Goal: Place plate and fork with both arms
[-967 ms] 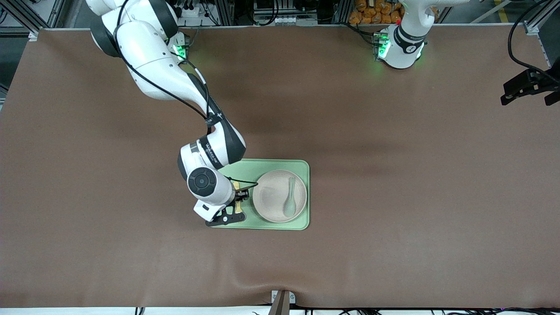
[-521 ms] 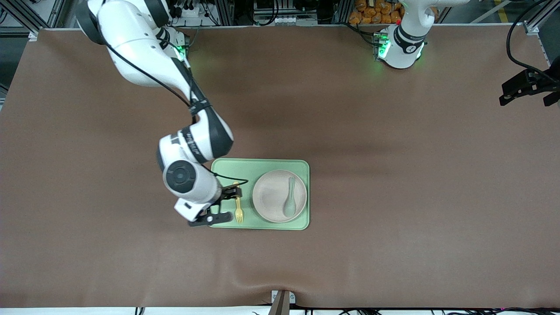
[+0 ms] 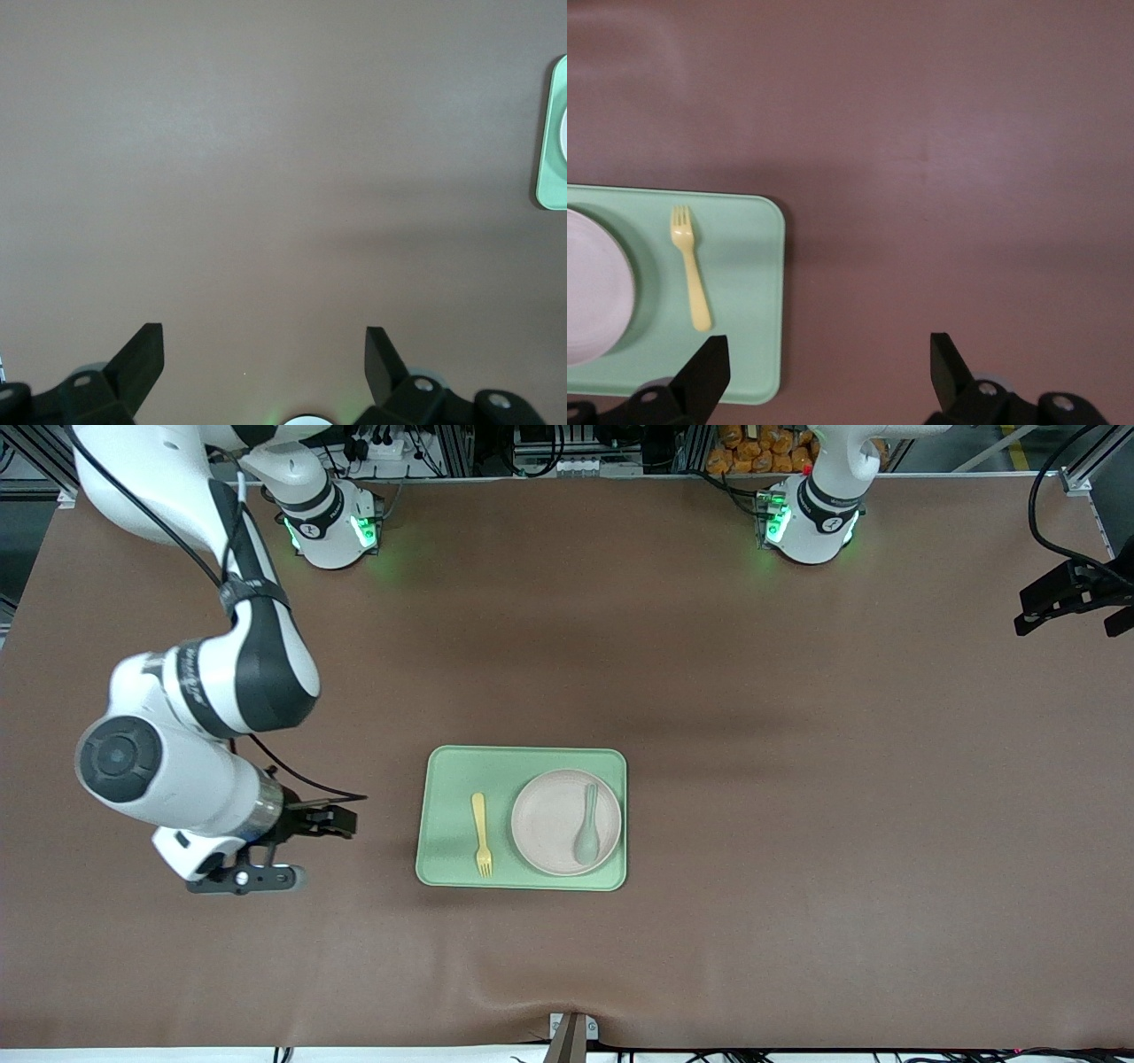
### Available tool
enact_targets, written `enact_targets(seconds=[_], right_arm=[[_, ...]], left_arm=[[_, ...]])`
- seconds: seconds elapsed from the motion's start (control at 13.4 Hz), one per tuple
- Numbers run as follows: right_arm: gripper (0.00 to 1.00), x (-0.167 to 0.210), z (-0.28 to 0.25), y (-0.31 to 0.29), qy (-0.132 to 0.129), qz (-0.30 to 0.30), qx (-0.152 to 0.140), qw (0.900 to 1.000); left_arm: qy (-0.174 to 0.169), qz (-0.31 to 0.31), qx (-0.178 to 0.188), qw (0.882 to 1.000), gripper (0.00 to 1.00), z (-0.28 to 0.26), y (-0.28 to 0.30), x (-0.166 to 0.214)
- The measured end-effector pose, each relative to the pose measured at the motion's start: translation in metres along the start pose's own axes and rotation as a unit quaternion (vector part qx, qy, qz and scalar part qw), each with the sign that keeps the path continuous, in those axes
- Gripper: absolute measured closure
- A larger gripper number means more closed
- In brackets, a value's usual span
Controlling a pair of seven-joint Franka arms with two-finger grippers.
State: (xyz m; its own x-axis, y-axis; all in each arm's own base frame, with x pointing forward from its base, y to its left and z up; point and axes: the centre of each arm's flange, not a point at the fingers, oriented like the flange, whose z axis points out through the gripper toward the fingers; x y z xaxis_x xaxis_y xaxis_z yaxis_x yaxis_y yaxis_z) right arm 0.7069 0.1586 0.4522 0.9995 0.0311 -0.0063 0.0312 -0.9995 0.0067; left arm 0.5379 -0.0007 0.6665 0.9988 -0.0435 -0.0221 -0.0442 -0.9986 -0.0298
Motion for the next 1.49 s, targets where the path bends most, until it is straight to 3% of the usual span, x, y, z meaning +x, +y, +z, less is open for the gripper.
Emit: enact_targets(seconds=[0.67,1.12,1.49], right_arm=[[0.0,-0.037,-0.102,0.144,-0.01,-0.029,-0.004,1.0],[0.0,-0.078,-0.151,0.19,-0.005,-0.001,0.001,1.0],[0.0,-0.14,-0.149,0.193,0.013,0.004,0.01,1.0]], left_arm=[[-0.003,0.002,0.0,1.0,0.0,0.003,0.003,0.001],[-0.006,0.021,0.001,1.0,0.0,0.006,0.023,0.003],[-0.005,0.046,0.001,0.999,0.0,0.01,0.05,0.005]])
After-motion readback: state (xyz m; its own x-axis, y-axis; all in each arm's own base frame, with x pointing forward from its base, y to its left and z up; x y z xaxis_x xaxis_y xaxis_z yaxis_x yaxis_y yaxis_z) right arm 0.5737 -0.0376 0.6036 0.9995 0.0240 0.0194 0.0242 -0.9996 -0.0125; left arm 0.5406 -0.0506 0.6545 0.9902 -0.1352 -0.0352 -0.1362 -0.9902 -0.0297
